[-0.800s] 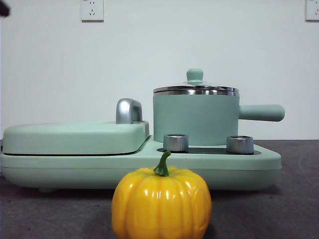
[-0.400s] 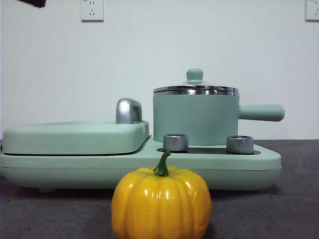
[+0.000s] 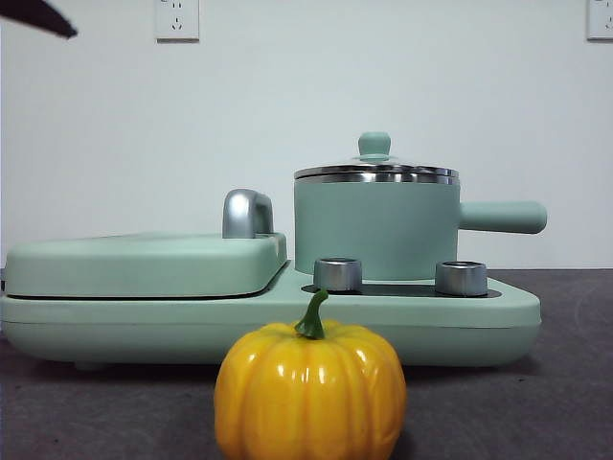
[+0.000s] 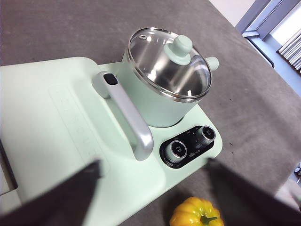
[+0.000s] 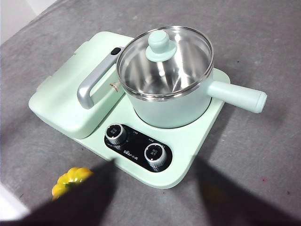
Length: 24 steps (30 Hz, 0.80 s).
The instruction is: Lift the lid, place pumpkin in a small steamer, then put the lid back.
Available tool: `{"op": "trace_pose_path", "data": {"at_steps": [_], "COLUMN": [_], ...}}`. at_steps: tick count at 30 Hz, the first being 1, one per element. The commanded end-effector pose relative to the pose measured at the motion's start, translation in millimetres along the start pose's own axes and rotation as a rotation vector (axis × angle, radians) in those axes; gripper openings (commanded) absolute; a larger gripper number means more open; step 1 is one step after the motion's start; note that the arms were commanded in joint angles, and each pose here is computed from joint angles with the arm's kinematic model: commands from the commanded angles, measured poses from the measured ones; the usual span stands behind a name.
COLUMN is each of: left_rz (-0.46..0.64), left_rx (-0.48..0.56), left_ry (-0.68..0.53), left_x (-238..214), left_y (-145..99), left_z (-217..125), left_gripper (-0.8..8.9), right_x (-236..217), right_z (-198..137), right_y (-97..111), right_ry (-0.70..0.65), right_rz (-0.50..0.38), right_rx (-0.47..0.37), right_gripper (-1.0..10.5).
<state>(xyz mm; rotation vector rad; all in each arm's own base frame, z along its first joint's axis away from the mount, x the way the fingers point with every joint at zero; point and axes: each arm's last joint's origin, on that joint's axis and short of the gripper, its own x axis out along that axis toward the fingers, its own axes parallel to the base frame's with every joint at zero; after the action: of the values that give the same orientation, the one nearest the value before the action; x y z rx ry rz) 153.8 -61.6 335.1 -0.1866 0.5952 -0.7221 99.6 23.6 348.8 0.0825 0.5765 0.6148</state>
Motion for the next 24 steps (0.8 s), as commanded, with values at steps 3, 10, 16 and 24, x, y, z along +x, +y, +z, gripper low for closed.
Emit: {"op": "trace_pose_path", "data": {"at_steps": [3, 10, 16, 24], "left_rz": [-0.014, -0.01, 0.004, 0.076], "left_rx": [0.012, -0.028, -0.054, -0.064], "left_ry": [-0.013, 0.012, 0.145, 0.296], "left_x": [-0.9, 3.6, 19.7, 59.3], "left_y": [-2.4, -0.7, 2.3, 6.6], "left_z": [5.1, 10.0, 37.1, 94.1], "left_gripper": [5.04, 5.03, 5.01, 5.0], "right_x": [-2.3, -2.4, -2.1, -2.2], "right_z": [3.9, 3.7, 0.3, -1.9], "right_y": [1.4, 1.5, 1.6, 1.7], "right_ry": [-0.016, -0.015, 0.019, 0.039], "right_rz": [0.003, 0.007, 0.008, 0.009], "right_rx": [-0.017, 0.034, 0.055, 0.064], "right_gripper": [4.6, 4.6, 4.6, 4.6]}}
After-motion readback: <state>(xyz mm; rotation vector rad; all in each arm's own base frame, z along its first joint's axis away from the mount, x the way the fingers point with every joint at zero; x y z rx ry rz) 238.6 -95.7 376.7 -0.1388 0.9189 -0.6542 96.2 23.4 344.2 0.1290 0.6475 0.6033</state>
